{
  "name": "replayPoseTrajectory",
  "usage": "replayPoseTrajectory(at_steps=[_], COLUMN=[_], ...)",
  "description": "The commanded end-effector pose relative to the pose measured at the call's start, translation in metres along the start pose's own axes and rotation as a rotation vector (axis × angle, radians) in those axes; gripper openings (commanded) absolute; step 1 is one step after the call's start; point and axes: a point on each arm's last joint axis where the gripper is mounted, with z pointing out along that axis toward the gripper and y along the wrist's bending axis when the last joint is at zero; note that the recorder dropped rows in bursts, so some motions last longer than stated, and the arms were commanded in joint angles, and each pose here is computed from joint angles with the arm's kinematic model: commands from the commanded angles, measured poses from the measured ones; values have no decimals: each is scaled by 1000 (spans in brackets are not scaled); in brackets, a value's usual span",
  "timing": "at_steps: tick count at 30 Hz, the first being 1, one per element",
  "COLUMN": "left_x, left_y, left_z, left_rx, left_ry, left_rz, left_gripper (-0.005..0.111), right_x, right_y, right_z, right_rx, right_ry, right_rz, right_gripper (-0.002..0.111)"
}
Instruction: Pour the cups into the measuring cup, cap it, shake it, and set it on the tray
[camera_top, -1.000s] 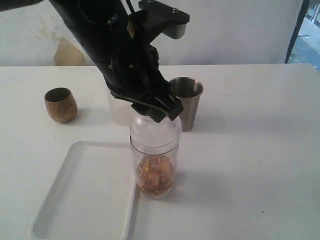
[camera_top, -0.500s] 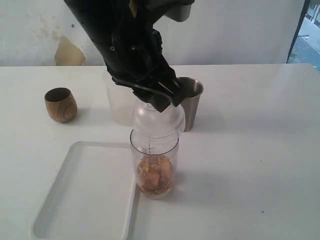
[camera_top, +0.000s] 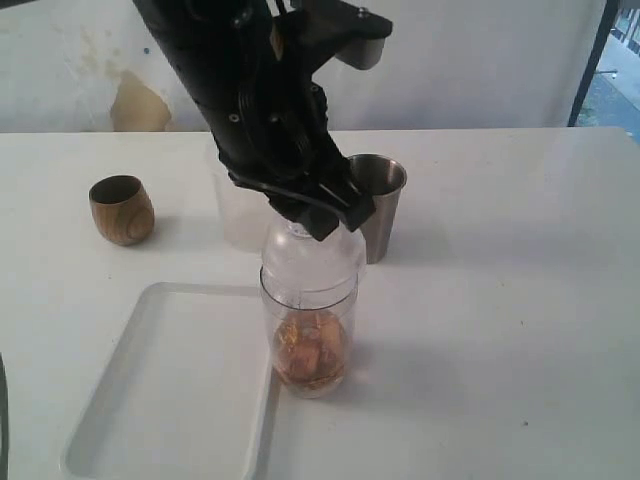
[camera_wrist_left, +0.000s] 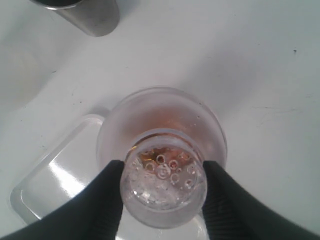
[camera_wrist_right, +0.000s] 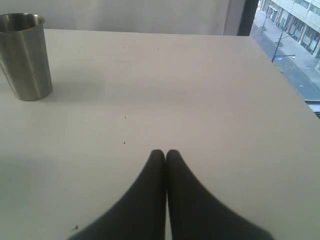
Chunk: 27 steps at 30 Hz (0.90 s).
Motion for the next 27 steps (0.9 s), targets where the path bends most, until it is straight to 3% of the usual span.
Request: replayPoseTrajectory(at_steps=[1, 15, 27], left_x=[5, 6, 6], left_y=[0, 3, -2], left_z=[1, -5, -5], left_rx=[-6, -37, 16], left_ry=[15, 2, -2], left_rz=[2, 13, -6], left_gripper=[0, 0, 0], right_x=[0, 0, 0], right_y=[0, 0, 0], right_z=[0, 0, 0], right_rx=[6, 6, 6], right_ry=[-7, -7, -7], right_rz=[3, 30, 30], right_gripper=[0, 0, 0])
